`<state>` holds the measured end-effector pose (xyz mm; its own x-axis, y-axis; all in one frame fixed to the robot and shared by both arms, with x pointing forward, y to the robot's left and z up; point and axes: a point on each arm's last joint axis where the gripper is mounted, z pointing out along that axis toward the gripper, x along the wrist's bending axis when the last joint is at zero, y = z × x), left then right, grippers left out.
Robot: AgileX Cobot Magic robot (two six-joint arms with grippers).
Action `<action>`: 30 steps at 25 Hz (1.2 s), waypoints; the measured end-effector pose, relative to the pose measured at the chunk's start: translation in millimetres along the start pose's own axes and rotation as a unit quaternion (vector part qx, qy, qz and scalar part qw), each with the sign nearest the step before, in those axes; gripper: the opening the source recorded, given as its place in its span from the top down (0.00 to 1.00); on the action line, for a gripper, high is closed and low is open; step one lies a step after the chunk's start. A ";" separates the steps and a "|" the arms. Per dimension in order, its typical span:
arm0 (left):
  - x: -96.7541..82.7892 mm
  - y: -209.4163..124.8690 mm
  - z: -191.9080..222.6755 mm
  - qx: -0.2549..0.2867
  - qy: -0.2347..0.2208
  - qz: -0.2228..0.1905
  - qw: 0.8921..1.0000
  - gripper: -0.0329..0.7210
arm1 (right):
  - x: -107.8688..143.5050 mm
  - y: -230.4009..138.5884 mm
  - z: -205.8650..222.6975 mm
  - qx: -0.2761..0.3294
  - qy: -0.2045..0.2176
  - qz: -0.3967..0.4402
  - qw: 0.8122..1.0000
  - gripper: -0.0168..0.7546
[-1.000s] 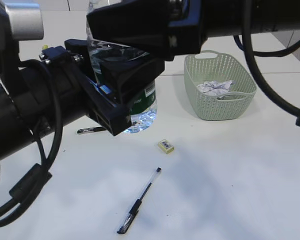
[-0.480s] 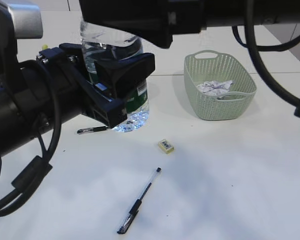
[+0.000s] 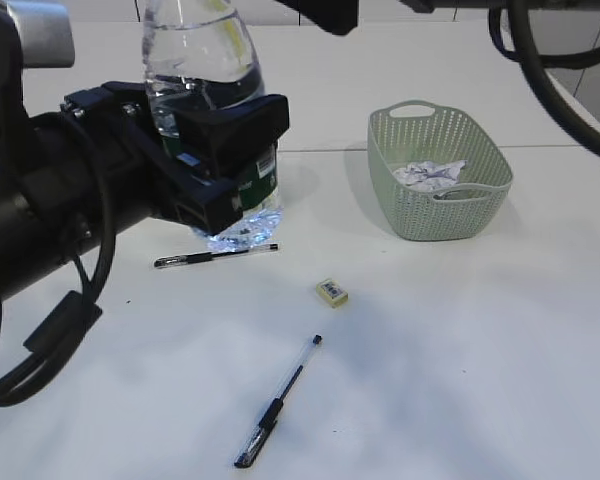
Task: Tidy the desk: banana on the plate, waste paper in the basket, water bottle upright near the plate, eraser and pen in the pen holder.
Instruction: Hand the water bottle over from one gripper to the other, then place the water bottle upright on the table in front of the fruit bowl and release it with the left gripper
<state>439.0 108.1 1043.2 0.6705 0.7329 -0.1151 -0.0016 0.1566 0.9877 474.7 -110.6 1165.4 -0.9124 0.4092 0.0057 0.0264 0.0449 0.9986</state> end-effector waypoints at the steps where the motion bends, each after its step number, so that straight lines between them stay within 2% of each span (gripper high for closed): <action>1: 2.8 0.3 0.1 -0.001 0.006 0.002 1.000 0.43 | 0.2 0.8 -0.5 -0.001 -0.001 0.000 1.000 0.17; 6: 26.1 3.0 -0.3 -0.005 0.049 0.008 0.999 0.43 | -0.2 0.9 -0.5 -0.001 -0.003 0.000 1.000 0.17; 13: 77.2 9.8 -8.3 -0.012 0.142 0.042 0.989 0.43 | -0.5 0.8 -0.5 -0.001 -0.005 0.000 1.000 0.18; 22: 139.3 14.6 -38.2 -0.024 0.264 0.066 0.962 0.43 | -0.7 0.8 -0.5 -0.001 -0.006 0.000 1.000 0.18; 30: 172.0 2.2 -63.9 -0.055 0.333 0.086 0.937 0.43 | -1.1 0.7 -0.5 0.000 -0.008 0.000 1.000 0.19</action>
<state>506.9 276.8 1018.8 0.0418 0.9986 -0.0313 -0.1687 0.0379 0.9849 475.5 -111.6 1166.2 -0.9055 0.4244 0.0047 0.0258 0.0441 0.9987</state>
